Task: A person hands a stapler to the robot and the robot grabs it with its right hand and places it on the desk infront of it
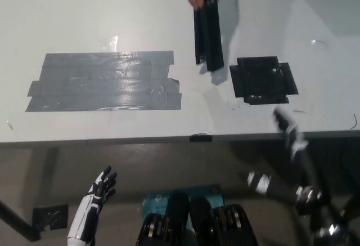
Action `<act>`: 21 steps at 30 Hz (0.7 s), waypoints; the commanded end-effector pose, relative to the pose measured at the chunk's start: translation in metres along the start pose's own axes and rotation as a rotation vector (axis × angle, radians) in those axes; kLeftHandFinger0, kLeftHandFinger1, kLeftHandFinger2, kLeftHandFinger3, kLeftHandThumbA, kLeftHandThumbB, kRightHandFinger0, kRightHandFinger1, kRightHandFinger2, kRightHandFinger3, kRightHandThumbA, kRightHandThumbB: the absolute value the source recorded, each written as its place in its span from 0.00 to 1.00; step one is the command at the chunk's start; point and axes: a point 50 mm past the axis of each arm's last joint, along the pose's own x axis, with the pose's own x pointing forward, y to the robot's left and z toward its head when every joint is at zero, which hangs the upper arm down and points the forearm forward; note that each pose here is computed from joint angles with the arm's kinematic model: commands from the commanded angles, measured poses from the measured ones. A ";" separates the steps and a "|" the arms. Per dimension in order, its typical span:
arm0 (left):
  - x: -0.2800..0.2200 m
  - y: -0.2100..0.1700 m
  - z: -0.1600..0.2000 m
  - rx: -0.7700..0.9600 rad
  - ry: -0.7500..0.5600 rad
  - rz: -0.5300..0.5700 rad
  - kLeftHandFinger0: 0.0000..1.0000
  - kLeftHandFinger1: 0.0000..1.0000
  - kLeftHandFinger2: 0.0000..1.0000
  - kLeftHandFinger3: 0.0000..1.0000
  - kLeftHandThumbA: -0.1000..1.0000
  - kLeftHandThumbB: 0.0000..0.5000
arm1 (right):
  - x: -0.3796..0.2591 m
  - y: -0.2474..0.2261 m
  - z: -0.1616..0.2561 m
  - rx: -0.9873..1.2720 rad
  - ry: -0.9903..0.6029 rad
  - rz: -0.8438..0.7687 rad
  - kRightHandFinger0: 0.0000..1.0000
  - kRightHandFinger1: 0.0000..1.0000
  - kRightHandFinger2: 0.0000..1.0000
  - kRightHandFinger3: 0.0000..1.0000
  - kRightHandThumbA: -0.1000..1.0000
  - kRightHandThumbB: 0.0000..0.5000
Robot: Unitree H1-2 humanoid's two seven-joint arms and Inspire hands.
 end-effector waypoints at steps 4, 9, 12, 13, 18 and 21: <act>0.003 0.002 0.010 0.021 -0.067 -0.018 1.00 1.00 1.00 1.00 1.00 0.78 | 0.062 -0.019 0.022 -0.024 -0.045 -0.070 1.00 1.00 1.00 1.00 1.00 0.33; 0.006 0.002 0.012 0.021 -0.069 -0.022 1.00 1.00 1.00 1.00 1.00 0.77 | 0.102 -0.019 0.013 -0.010 0.029 -0.063 1.00 1.00 1.00 1.00 1.00 0.41; 0.007 0.003 0.013 0.028 -0.075 -0.023 1.00 1.00 1.00 1.00 1.00 0.79 | 0.137 -0.016 0.006 -0.016 0.067 -0.064 1.00 1.00 1.00 1.00 1.00 0.45; 0.007 0.003 0.013 0.032 -0.076 -0.023 1.00 1.00 1.00 1.00 1.00 0.79 | 0.145 -0.016 0.005 -0.009 0.076 -0.061 1.00 1.00 1.00 1.00 1.00 0.45; 0.010 0.002 0.017 0.033 -0.081 -0.025 1.00 1.00 1.00 1.00 1.00 0.79 | 0.180 -0.006 0.003 0.031 0.136 -0.039 1.00 1.00 1.00 1.00 1.00 0.55; 0.011 0.002 0.018 0.036 -0.083 -0.027 1.00 1.00 1.00 1.00 1.00 0.81 | 0.191 0.004 0.001 0.027 0.172 -0.017 1.00 1.00 1.00 1.00 1.00 0.62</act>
